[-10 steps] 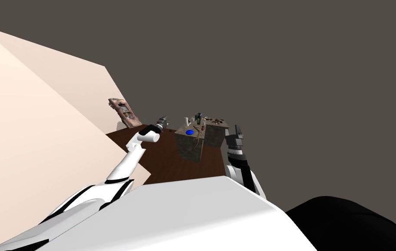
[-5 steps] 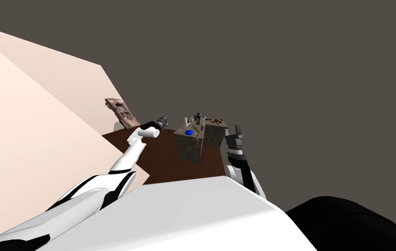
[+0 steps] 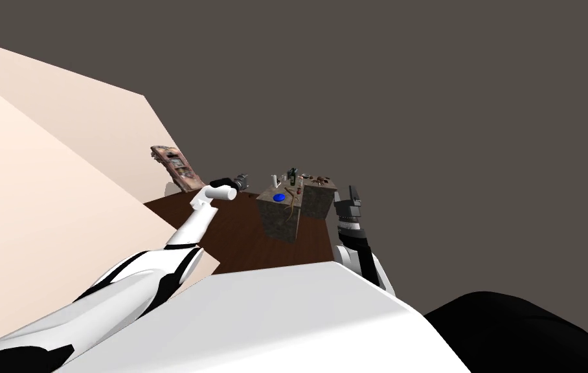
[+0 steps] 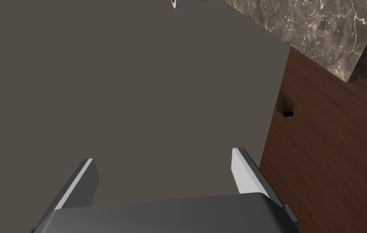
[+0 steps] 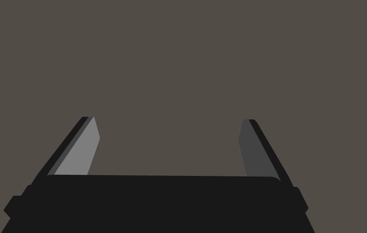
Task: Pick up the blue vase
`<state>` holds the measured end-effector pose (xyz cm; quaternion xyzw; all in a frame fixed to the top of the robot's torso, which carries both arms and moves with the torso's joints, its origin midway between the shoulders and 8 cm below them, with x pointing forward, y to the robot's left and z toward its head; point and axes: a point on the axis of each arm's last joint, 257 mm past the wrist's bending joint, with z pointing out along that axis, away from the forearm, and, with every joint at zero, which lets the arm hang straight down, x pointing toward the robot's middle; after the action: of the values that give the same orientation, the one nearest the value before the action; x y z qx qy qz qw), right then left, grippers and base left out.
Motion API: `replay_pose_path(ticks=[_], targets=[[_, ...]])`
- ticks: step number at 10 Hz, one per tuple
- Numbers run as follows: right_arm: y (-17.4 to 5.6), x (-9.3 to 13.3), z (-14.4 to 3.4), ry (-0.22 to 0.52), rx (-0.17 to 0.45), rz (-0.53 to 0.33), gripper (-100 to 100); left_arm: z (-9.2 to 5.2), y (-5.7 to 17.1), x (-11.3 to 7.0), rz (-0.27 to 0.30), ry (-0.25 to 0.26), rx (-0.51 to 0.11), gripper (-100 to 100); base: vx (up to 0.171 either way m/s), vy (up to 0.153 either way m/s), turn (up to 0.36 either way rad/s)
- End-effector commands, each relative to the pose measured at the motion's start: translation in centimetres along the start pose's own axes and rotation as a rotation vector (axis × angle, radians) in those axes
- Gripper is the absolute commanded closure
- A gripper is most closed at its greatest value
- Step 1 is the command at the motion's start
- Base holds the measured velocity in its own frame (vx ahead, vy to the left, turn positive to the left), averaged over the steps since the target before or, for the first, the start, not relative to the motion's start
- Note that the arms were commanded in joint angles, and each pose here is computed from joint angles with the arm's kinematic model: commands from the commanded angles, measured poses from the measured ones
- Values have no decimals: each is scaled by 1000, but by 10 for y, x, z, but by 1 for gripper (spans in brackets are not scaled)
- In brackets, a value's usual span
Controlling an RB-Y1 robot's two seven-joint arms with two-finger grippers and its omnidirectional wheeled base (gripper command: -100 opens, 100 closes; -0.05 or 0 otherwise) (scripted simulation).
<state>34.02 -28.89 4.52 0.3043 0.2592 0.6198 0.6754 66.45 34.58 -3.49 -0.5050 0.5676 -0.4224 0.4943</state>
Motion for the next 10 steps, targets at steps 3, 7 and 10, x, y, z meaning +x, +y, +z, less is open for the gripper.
replay_pose_path(ticks=[3, 7, 10], targets=[[0, 0, 0, 0, 0, 0, 0, 7, 14, -8, -10, -10, -94, -100, 29, -19, -35], [0, 0, 0, 0, 0, 0, 0, 14, 32, -20, -31, -21, -224, -100, 38, -24, -43], [0, 0, 0, 0, 0, 0, 0, 15, 51, -26, -46, -29, -316, -100, 40, -26, -37]])
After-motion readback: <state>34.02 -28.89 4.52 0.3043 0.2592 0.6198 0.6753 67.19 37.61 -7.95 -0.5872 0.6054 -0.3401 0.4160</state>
